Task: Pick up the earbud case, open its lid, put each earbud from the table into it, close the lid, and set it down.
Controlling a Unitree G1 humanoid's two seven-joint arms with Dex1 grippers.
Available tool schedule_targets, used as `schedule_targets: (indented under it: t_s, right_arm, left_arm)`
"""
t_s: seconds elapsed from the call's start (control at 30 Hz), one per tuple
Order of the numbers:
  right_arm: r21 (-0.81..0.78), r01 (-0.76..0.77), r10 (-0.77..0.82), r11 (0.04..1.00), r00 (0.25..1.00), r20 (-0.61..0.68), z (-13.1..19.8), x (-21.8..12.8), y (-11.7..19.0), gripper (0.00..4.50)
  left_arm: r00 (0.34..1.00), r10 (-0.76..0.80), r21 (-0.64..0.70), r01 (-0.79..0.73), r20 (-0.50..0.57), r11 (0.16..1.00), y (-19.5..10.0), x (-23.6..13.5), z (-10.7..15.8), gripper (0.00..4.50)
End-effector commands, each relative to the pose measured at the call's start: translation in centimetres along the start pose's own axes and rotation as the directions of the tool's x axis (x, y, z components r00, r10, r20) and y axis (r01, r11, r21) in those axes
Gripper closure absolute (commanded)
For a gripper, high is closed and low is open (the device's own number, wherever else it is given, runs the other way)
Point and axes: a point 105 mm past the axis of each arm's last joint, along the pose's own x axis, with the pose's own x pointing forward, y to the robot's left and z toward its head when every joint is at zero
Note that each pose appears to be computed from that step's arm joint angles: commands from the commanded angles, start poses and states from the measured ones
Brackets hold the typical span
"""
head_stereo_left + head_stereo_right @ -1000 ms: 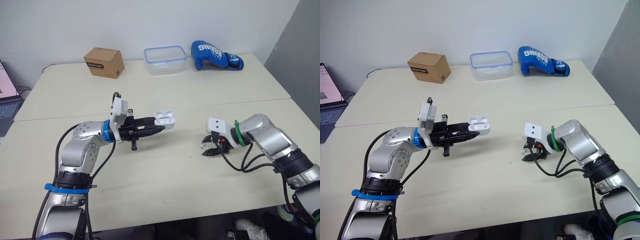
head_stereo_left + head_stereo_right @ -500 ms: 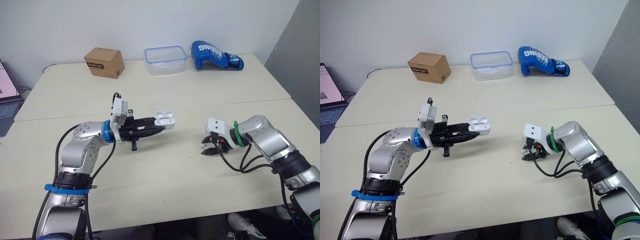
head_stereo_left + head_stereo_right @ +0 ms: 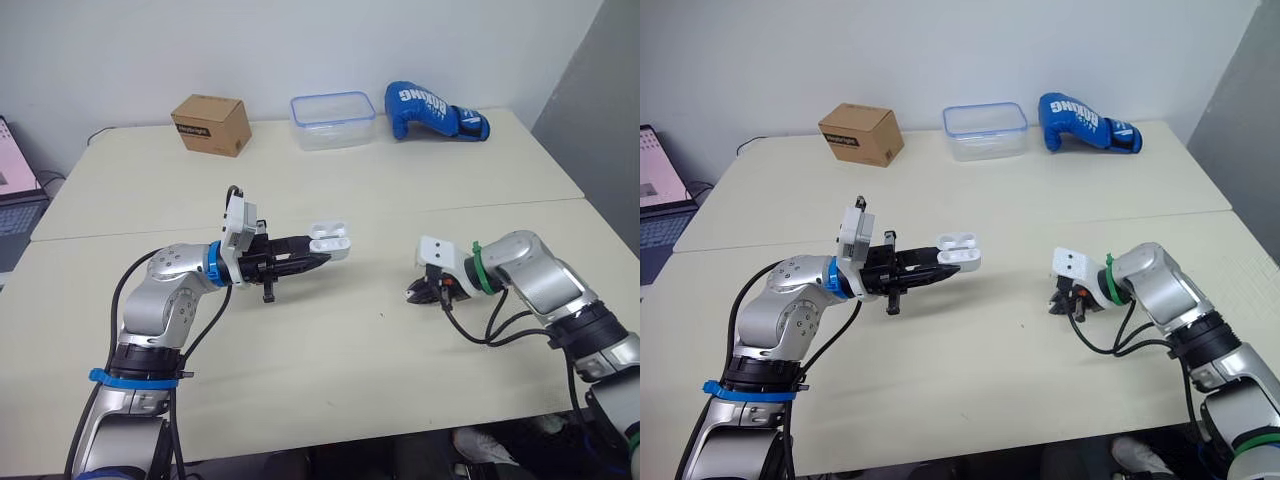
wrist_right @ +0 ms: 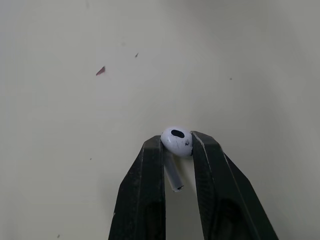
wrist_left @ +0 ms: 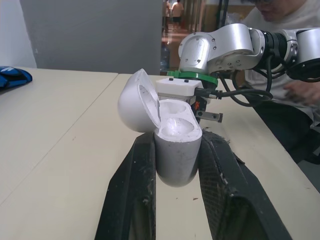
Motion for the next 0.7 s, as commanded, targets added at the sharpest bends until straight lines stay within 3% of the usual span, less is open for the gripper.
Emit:
schedule_targets:
  t_s: [0.03,0.33,0.7]
  right_arm:
    - [-0.115,-0.02,0.015,0.993,0.999,-0.051,0.3,-2.4,0.1,4.1]
    - [-0.262,-0.152,0.077,0.953,0.959,-0.274,-3.6,-4.0,1.1,4.1]
    - [-0.304,-0.175,0.08,0.936,0.95,-0.3,-4.3,-3.3,1.3,4.1]
  left_arm:
    - [1.0,-0.026,0.036,0.026,0.011,0.999,-0.3,0.5,0.8,3.68]
    - [0.999,-0.035,0.037,0.035,0.013,0.999,-0.5,0.8,0.5,3.68]
    - [0.999,-0.032,0.038,0.031,0.01,0.999,-0.6,0.7,0.5,3.68]
